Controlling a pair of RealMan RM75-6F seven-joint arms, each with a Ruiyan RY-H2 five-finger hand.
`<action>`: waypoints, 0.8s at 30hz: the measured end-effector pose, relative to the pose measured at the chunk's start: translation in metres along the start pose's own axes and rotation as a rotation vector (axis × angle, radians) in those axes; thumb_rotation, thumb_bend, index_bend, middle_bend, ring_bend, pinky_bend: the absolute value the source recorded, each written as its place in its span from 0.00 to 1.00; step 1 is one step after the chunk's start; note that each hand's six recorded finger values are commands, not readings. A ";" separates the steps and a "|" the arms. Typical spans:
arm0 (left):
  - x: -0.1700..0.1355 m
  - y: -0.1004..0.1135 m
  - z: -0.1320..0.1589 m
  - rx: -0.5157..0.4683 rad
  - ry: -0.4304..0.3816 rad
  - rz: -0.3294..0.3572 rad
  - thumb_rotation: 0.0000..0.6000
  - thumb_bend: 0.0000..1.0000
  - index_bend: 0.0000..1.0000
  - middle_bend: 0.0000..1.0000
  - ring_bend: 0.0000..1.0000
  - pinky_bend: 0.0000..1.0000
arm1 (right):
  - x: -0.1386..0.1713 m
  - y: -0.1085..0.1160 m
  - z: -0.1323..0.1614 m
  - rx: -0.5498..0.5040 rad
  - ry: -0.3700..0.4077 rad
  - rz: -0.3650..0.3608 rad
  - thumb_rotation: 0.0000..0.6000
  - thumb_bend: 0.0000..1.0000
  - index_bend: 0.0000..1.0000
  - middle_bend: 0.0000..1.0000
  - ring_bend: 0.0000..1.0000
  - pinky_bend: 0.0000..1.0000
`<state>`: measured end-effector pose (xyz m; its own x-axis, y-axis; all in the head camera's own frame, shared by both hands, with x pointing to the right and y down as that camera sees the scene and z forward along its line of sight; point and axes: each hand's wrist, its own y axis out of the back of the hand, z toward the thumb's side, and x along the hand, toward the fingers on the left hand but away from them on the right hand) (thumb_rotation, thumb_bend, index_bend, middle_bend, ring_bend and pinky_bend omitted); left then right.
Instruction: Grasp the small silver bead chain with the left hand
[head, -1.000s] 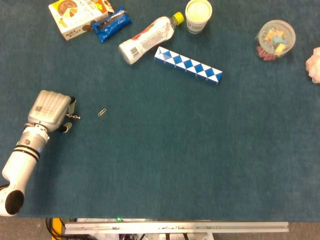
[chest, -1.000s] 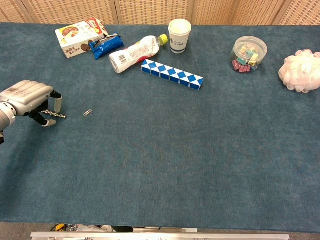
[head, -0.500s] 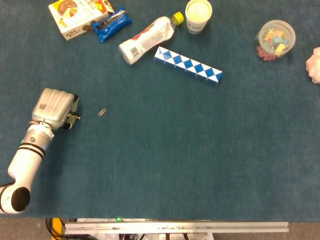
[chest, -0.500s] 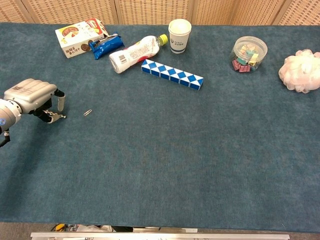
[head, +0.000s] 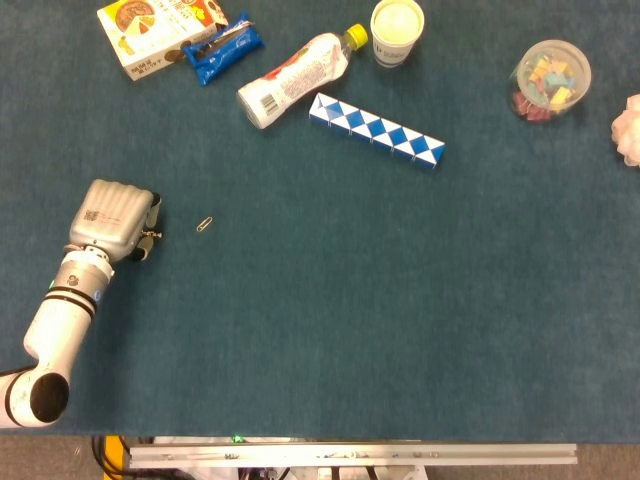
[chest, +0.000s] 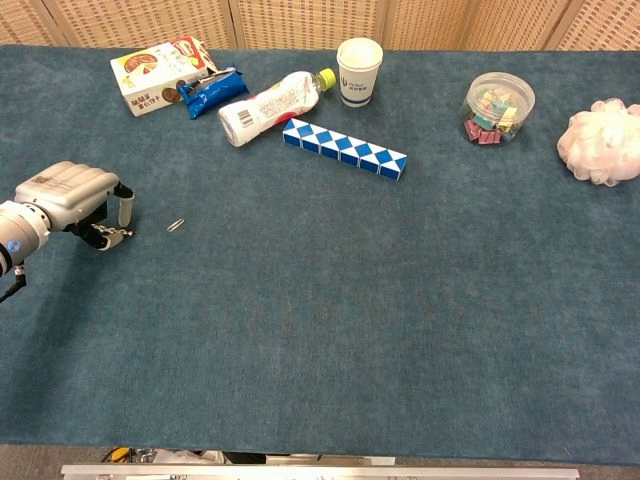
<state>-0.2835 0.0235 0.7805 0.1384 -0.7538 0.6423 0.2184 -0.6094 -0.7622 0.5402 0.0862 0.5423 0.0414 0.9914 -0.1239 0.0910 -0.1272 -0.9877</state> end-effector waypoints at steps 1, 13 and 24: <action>0.000 0.000 0.000 0.000 0.001 -0.001 1.00 0.31 0.50 1.00 1.00 1.00 | 0.000 0.000 0.000 0.000 0.000 0.000 1.00 0.33 0.52 0.54 0.44 0.49; 0.001 -0.001 0.002 -0.009 0.004 -0.009 1.00 0.32 0.51 1.00 1.00 1.00 | 0.003 0.002 -0.001 0.000 -0.004 -0.006 1.00 0.33 0.52 0.54 0.44 0.49; 0.002 -0.002 0.003 -0.015 0.009 -0.020 1.00 0.32 0.51 1.00 1.00 1.00 | 0.004 0.002 -0.003 -0.002 -0.012 -0.009 1.00 0.33 0.52 0.54 0.45 0.49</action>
<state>-0.2811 0.0237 0.7838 0.1253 -0.7438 0.6566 0.2063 -0.6278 -0.7505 0.5437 0.0896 0.5397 0.0289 0.9928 -0.1163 0.0938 -0.1185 -0.9885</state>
